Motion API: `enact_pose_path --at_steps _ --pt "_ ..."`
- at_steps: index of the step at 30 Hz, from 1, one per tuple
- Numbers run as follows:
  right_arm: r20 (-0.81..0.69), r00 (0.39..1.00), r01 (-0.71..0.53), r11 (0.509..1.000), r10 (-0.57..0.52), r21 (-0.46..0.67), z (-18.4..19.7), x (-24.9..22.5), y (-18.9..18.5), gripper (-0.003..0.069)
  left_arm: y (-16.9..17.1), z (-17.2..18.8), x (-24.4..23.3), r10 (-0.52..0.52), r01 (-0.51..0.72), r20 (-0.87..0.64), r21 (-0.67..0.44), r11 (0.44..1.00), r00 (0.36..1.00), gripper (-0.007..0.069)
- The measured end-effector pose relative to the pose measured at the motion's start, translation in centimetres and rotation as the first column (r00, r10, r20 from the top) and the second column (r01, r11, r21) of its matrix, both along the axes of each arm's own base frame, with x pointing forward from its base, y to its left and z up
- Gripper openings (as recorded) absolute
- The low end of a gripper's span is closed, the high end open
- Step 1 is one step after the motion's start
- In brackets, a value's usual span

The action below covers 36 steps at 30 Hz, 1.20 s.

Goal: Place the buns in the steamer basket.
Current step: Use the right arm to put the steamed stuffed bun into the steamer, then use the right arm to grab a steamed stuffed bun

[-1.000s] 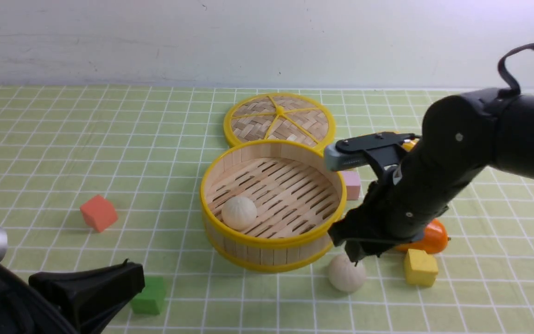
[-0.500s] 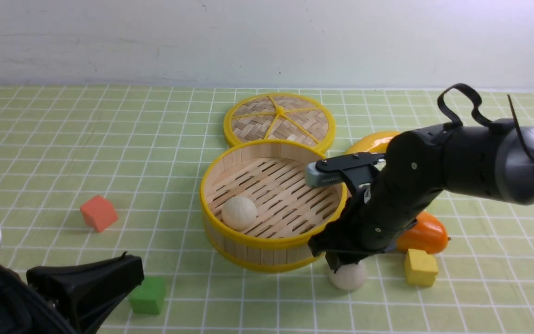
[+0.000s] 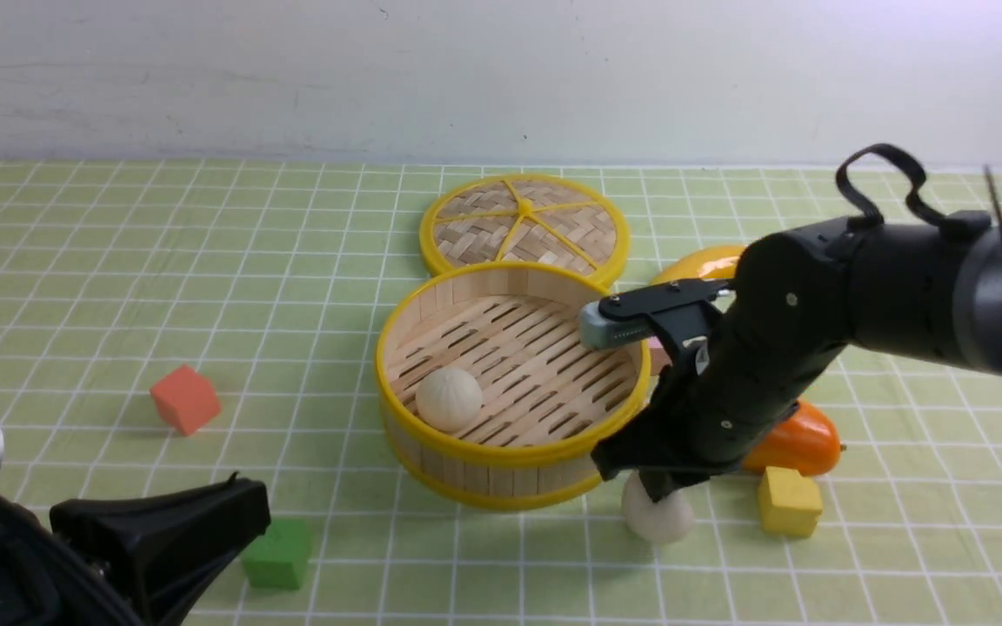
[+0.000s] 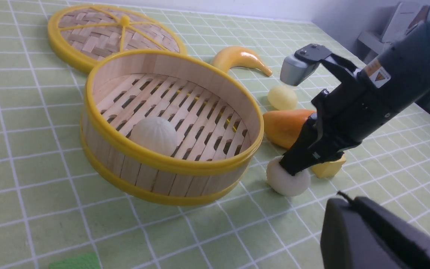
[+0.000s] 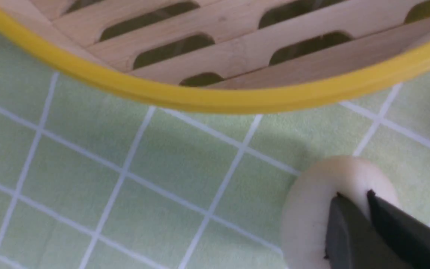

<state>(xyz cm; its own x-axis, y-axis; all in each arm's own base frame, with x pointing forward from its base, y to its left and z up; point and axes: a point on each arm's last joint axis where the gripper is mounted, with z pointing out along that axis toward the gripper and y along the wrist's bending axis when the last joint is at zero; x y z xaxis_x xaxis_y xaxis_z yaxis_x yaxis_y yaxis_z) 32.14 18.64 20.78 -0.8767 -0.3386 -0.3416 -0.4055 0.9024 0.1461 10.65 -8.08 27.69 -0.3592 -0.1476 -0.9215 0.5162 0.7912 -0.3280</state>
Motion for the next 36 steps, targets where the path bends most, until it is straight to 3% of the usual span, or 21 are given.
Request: enact_pose_path --at_steps 5,8,16,19,22,24,25,28,30,32,36 --pt "0.122 0.992 -0.038 0.994 0.026 0.100 6.2 -0.7 0.4 0.0018 0.0 0.0 0.0 0.000 0.000 0.000 0.000 1.000 1.000 -0.0010" --pt "0.222 0.975 -0.065 0.986 0.030 0.153 7.5 0.3 1.5 0.0018 0.0 0.0 0.0 0.000 0.000 0.000 0.000 1.000 1.000 -0.0007" --pt "0.210 0.978 -0.034 0.989 0.003 0.143 1.6 4.5 3.7 0.0059 0.0 0.0 0.0 0.000 0.000 0.001 0.001 1.000 1.000 -0.0004" --pt "0.183 0.983 -0.030 0.991 0.006 0.128 0.1 4.8 3.9 0.0137 0.0 0.0 0.0 0.000 0.000 0.001 0.001 1.000 1.000 -0.0003" --pt "0.201 0.980 -0.032 0.990 0.003 0.138 0.7 4.9 3.9 0.0295 0.0 0.0 0.0 0.000 0.000 0.000 0.001 1.000 1.000 -0.0001" --pt "0.211 0.977 -0.035 0.989 0.003 0.144 1.4 4.9 3.9 0.0361 0.0 0.0 0.0 -0.001 0.001 -0.001 0.002 1.000 1.000 0.0000" --pt "0.233 0.972 -0.045 0.988 0.009 0.149 3.0 4.6 3.7 0.0445 0.0 0.0 0.0 -0.001 0.001 -0.003 0.003 1.000 1.000 0.0001" --pt "0.294 0.955 -0.075 0.990 0.036 0.122 6.2 3.8 2.8 0.0559 0.0 -0.2 -0.1 -0.005 0.005 -0.014 0.010 1.000 1.000 0.0003" --pt "0.334 0.942 -0.061 0.994 0.026 0.096 8.5 3.3 1.4 0.0582 0.0 -0.2 -0.1 -0.006 0.006 -0.016 0.012 1.000 1.000 0.0004" --pt "0.327 0.944 0.029 0.998 -0.047 0.061 10.0 3.3 -1.3 0.0582 0.0 -0.2 -0.1 -0.006 0.006 -0.017 0.012 1.000 1.000 0.0004" --pt "0.242 0.951 0.208 0.978 -0.195 -0.028 8.9 4.5 -5.8 0.0536 0.0 -0.2 -0.1 -0.006 0.006 -0.017 0.012 1.000 1.000 0.0008"
